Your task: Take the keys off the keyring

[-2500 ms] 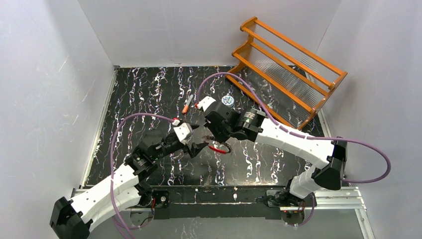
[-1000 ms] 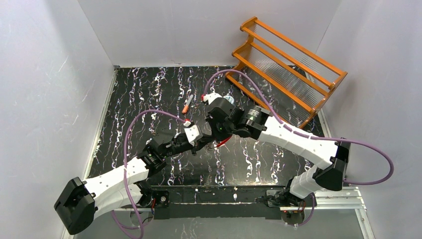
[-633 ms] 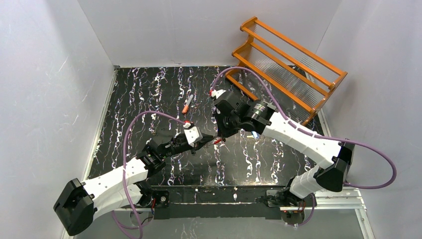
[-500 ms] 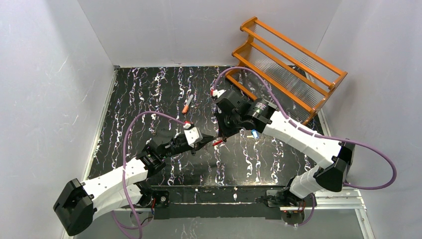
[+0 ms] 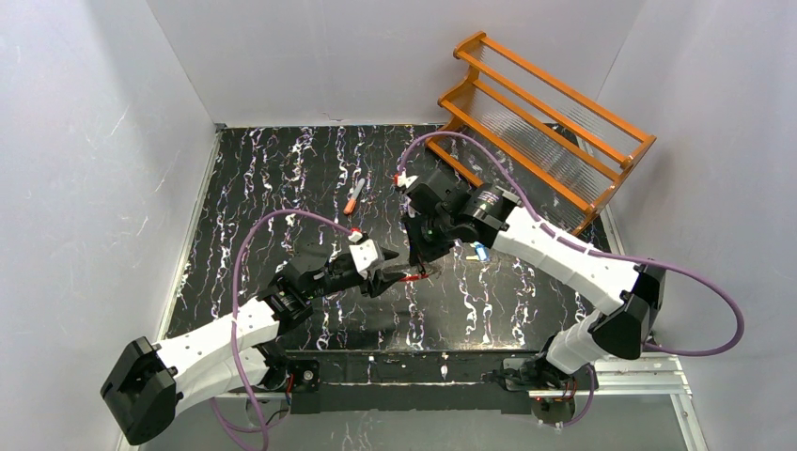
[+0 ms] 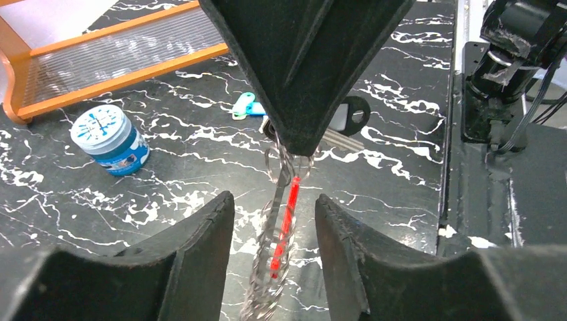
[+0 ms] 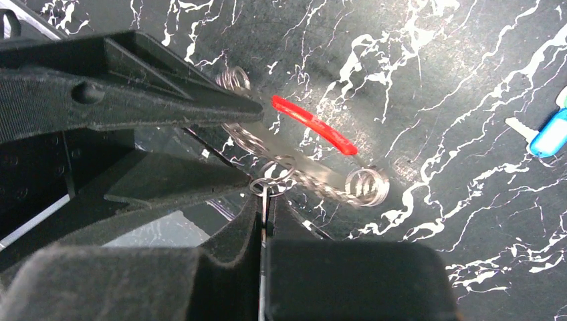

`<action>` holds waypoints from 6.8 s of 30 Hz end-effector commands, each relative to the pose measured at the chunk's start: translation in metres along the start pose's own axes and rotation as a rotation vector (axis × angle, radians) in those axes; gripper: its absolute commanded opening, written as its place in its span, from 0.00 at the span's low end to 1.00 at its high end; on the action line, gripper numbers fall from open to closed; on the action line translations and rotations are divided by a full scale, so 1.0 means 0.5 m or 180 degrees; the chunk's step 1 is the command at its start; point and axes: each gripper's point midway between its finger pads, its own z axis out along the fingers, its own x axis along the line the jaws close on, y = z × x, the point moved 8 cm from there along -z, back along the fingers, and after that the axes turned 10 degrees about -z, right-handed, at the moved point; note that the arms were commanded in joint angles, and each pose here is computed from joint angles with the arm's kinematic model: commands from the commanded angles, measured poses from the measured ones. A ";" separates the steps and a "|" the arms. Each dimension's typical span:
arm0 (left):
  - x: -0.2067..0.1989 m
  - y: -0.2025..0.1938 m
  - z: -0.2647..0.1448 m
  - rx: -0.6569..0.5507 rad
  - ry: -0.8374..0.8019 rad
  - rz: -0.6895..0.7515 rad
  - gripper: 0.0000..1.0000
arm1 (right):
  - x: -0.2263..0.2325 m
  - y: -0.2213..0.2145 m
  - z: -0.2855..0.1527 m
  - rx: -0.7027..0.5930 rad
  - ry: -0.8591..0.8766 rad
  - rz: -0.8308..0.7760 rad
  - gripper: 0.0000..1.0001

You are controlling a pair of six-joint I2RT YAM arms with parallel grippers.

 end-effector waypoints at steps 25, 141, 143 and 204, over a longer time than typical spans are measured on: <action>-0.010 0.032 0.031 -0.0068 -0.0146 -0.0213 0.40 | 0.023 0.030 -0.012 -0.0132 0.0203 0.0213 0.01; -0.018 0.042 0.046 -0.0181 -0.0211 -0.0020 0.00 | -0.043 0.000 -0.060 -0.0126 -0.0063 0.0251 0.01; -0.020 0.042 0.046 -0.0183 -0.0249 0.0002 0.00 | -0.047 -0.001 -0.060 -0.0108 -0.0069 0.0264 0.01; -0.019 0.048 0.061 -0.0202 -0.0202 -0.0185 0.36 | 0.005 0.009 -0.020 0.0190 0.0626 0.0299 0.01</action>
